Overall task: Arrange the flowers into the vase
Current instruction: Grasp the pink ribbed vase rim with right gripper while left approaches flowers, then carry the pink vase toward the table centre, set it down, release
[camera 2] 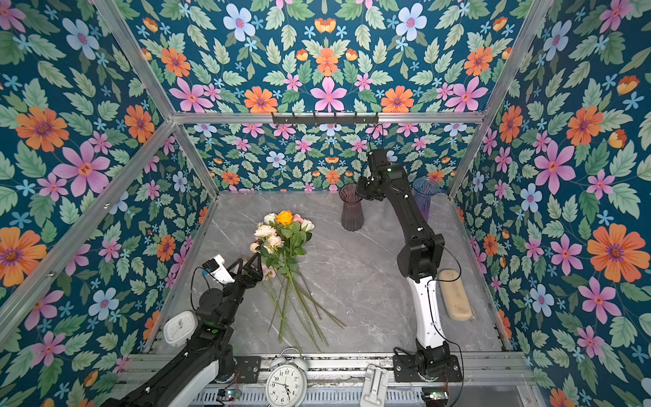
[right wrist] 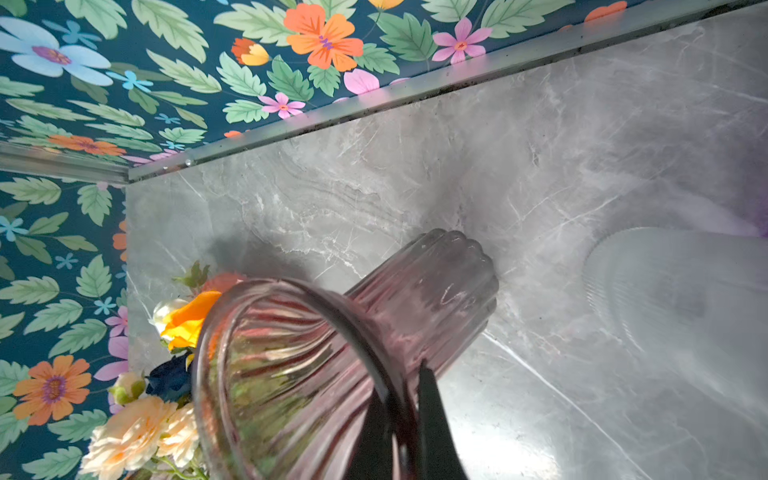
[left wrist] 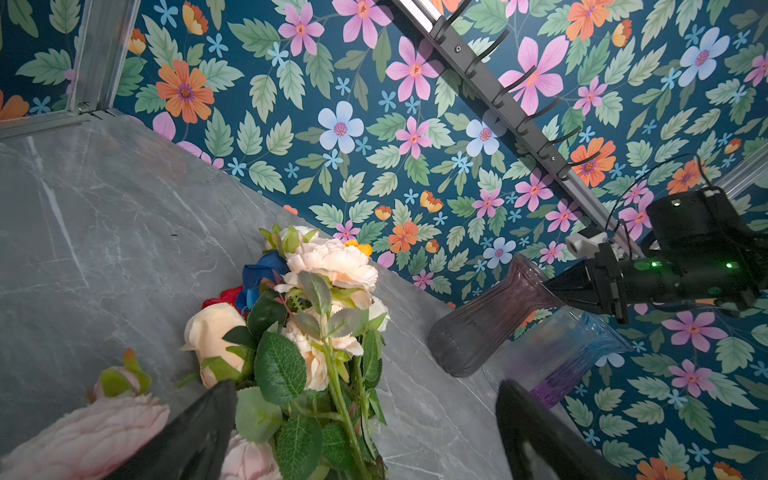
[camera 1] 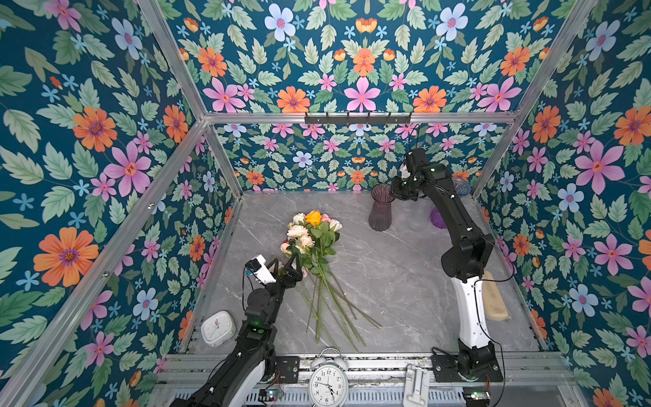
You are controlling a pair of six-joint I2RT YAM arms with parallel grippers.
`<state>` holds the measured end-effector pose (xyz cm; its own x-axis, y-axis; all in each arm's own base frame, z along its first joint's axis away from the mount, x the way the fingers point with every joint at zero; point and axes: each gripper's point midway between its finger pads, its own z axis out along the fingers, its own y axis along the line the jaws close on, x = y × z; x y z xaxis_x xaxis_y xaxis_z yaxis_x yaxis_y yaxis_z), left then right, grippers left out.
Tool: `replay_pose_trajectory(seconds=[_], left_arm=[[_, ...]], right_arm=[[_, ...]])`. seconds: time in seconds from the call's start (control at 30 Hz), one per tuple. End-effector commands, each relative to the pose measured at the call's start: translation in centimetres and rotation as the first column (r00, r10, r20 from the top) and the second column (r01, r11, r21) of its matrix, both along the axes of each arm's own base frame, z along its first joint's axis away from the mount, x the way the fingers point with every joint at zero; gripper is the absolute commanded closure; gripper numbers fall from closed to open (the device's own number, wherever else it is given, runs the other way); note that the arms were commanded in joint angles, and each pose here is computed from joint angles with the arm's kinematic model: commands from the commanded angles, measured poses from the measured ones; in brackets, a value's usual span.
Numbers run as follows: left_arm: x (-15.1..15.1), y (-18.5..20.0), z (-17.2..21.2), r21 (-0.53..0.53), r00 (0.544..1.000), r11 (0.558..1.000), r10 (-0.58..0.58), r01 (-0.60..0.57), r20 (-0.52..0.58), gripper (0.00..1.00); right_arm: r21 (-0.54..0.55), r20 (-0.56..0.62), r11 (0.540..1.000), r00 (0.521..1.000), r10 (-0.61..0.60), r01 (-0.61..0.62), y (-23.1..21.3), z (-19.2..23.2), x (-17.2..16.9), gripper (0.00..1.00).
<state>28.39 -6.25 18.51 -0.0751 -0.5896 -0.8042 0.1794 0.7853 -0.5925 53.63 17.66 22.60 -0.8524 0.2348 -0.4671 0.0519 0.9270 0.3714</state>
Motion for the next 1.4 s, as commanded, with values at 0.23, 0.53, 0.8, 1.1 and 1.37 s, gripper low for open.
replay_pose_trajectory(seconds=[0.23, 0.53, 0.8, 1.1, 1.37], left_arm=[[-0.6, 0.1, -2.5, 0.012, 0.999, 1.000, -0.008, 0.008, -0.046, 0.00], [-0.3, -0.5, -2.5, 0.021, 0.998, 0.999, -0.036, 0.037, -0.058, 0.01], [-0.3, -0.7, -2.4, 0.025, 0.997, 0.998, -0.048, 0.049, -0.057, 0.05], [-0.4, -0.8, -2.4, 0.024, 0.997, 0.998, -0.050, 0.052, -0.058, 0.06], [-0.3, -0.8, -2.5, 0.024, 0.997, 0.998, -0.053, 0.054, -0.061, 0.07]], right_arm=[[0.151, 0.081, 0.986, 0.995, 0.062, -0.074, 2.2, 5.8, -11.0, 1.00], [0.207, 0.070, 0.967, 0.988, 0.136, -0.148, 3.0, 4.8, -20.8, 1.00], [0.195, 0.046, 0.964, 0.983, 0.175, -0.181, 3.9, 3.0, -23.2, 1.00], [0.160, 0.031, 0.965, 0.979, 0.204, -0.206, 4.8, 1.4, -23.8, 1.00], [0.100, 0.027, 0.973, 0.978, 0.207, -0.209, 4.6, 0.8, -23.9, 1.00]])
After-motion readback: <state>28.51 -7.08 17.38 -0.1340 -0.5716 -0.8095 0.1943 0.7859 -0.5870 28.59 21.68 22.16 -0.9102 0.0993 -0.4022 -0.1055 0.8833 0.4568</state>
